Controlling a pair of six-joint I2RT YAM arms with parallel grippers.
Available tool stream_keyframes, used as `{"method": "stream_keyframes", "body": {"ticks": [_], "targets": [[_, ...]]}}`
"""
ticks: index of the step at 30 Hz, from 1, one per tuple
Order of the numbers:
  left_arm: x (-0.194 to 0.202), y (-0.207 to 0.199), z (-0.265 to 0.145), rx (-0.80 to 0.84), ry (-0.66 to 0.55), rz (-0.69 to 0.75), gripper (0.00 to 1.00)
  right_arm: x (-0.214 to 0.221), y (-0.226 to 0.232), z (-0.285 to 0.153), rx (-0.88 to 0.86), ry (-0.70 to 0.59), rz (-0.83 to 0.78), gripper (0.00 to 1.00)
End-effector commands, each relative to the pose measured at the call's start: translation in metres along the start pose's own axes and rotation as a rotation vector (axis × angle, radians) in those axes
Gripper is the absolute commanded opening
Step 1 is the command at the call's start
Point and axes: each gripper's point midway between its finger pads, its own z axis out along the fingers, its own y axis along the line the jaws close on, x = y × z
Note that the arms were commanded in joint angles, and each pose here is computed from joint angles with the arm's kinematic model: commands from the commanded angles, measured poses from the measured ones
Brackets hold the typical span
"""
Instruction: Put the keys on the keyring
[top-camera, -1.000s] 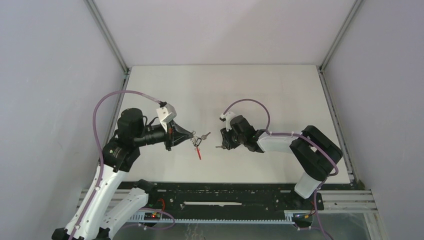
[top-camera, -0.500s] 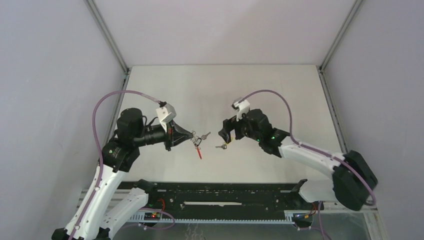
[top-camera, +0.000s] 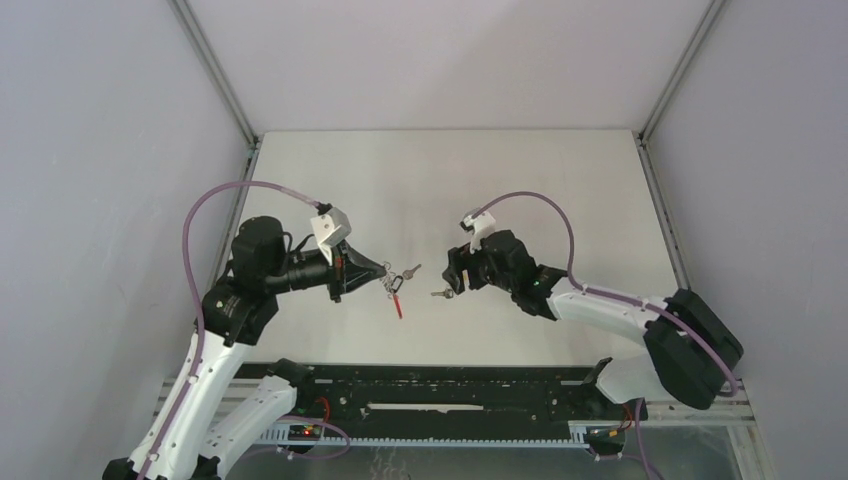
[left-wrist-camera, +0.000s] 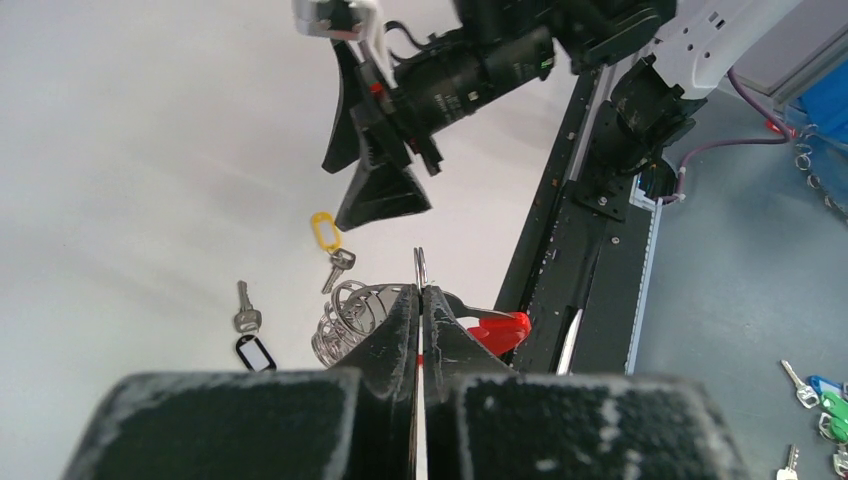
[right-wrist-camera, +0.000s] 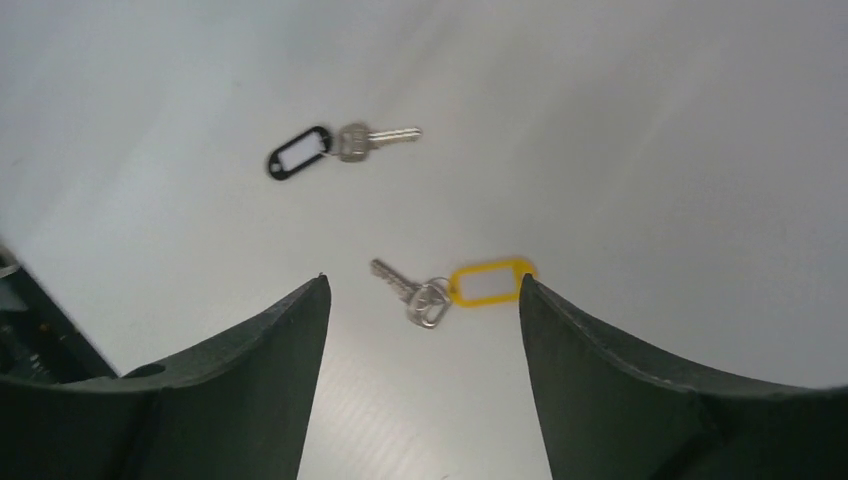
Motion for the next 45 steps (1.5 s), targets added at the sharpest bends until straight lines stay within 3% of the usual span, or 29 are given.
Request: {"method": "stream_keyframes", "body": {"ticks": [1,15,39,45], "targets": [[-0.028,-0.01,-0.009,0.011,-0.063,0.057,0.0,0.01,-0.023,0.018,0.079,0.021,-0.032,0.75],[-0.026,-0.008,-0.007,0.01,-0.054,0.044,0.0,0.037,-0.017,0.054,0.032,0.08,-0.207,0.46],[-0.028,-0.005,-0.006,0.005,-0.053,0.036,0.0,0.055,-0.016,0.067,0.015,0.142,-0.211,0.35],[-0.028,-0.006,-0.005,0.006,-0.052,0.035,0.0,0.041,-0.005,0.058,-0.026,0.114,-0.21,0.38]]}}
